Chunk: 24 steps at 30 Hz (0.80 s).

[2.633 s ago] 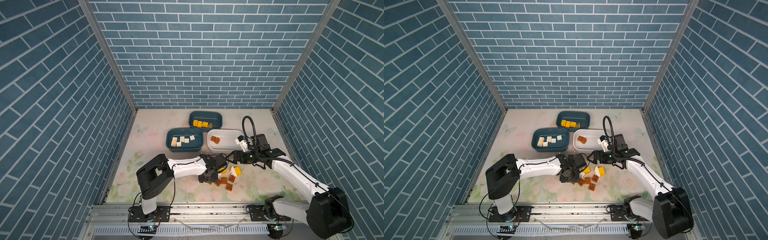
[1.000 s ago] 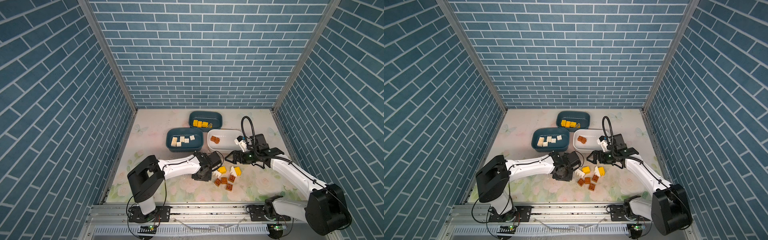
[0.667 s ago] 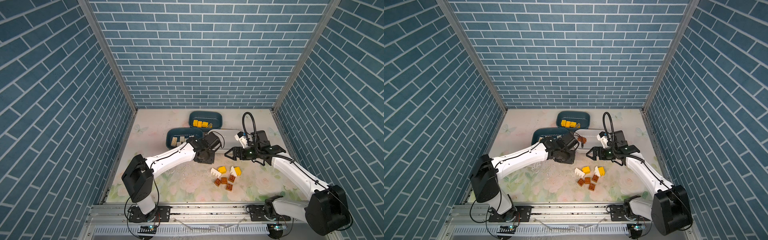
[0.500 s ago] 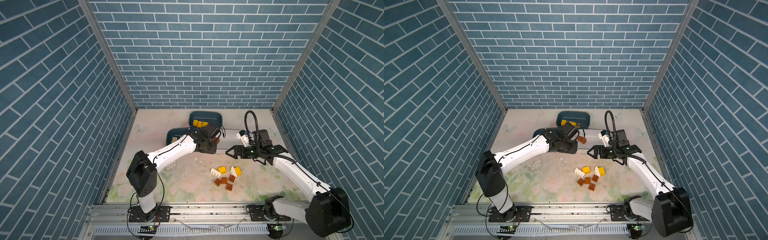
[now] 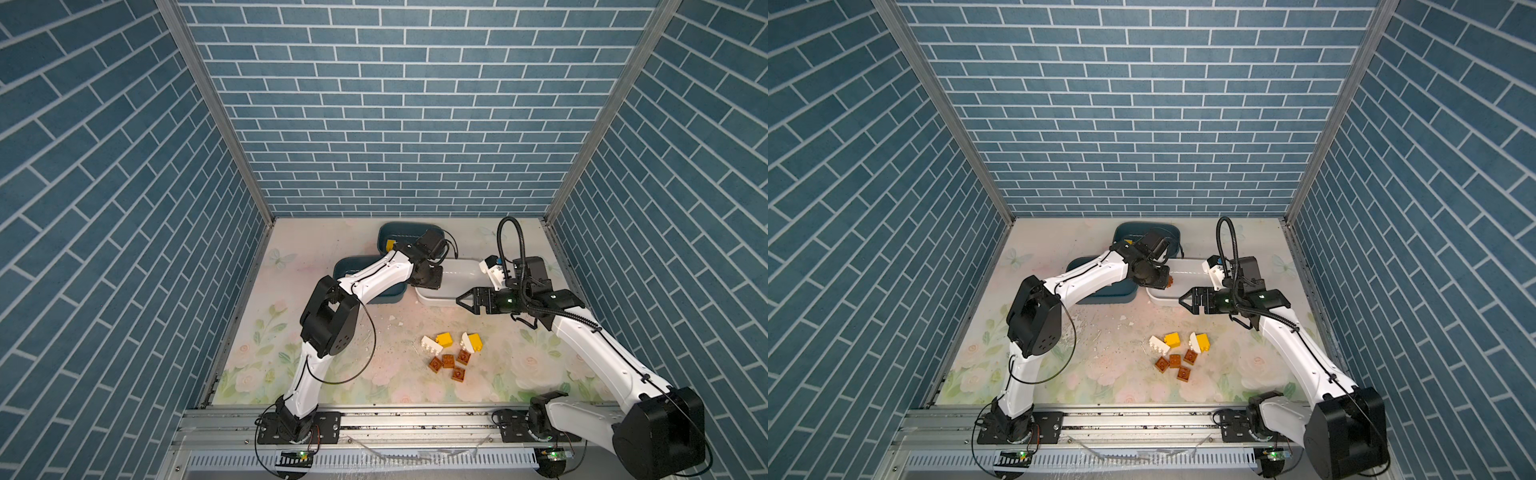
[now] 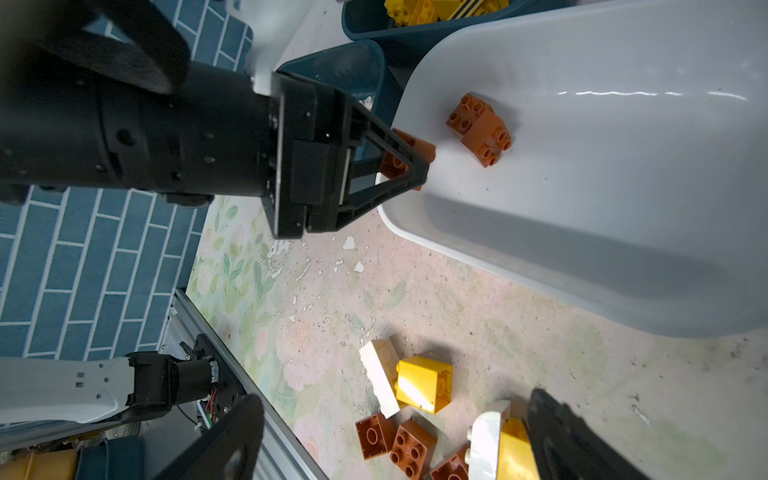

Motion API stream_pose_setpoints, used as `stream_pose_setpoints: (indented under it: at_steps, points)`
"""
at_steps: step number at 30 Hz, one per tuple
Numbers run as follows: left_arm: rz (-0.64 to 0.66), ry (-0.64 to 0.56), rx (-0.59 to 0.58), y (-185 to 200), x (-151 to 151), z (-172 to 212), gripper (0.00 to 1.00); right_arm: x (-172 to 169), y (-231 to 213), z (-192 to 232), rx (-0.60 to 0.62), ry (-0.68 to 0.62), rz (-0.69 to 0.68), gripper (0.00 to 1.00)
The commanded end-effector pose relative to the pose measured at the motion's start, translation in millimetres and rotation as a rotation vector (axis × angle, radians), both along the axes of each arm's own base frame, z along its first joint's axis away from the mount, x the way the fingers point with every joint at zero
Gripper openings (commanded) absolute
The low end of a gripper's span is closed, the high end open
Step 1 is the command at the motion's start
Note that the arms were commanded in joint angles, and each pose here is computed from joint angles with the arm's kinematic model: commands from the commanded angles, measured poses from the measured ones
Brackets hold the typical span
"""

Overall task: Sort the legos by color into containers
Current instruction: 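Carry the brown brick with the left gripper into the white tub, release, then withdraw the left gripper from the white tub while the right gripper moves toward the pile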

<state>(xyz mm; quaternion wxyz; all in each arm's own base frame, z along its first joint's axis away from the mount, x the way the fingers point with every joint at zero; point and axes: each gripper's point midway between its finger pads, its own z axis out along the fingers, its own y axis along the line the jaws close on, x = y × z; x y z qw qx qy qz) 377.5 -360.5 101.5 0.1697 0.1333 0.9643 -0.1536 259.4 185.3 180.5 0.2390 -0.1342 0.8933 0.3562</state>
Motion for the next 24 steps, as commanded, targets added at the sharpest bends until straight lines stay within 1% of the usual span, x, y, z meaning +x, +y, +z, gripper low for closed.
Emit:
stream_pose_setpoints:
  at_steps: [1,4,7,9,10,15,18,21,24]
  points:
    - [-0.019,0.014,-0.01,4.5,2.5,8.2,0.57,-5.2,-3.8,7.8,-0.042,-0.039,0.049,0.98]
    - [-0.044,0.009,-0.022,10.8,-1.8,19.5,0.76,-8.0,-3.1,8.6,-0.045,-0.045,0.064,0.98]
    - [-0.067,0.011,-0.066,20.5,-13.4,35.3,0.84,-11.2,0.1,9.2,-0.041,-0.047,0.081,0.98]
    - [-0.084,0.013,-0.103,29.4,-25.4,45.0,0.93,-14.3,4.2,6.4,-0.049,-0.044,0.098,0.98]
    - [-0.099,0.013,-0.121,33.0,-31.2,49.7,0.96,-15.8,6.7,5.3,-0.053,-0.044,0.106,0.97]
    - [-0.177,0.022,-0.27,52.5,-64.6,70.8,0.99,-22.5,21.7,-8.7,-0.079,-0.037,0.144,0.96]
    - [-0.209,0.032,-0.317,66.3,-83.7,76.7,1.0,-26.2,31.6,-15.6,-0.079,-0.042,0.158,0.95]
    - [-0.211,0.03,-0.34,81.6,-98.5,77.6,1.0,-31.1,39.7,-24.6,-0.097,-0.048,0.179,0.94]
    - [-0.174,0.03,-0.384,98.9,-109.4,75.7,1.0,-40.9,46.2,-38.3,-0.152,-0.062,0.217,0.93]
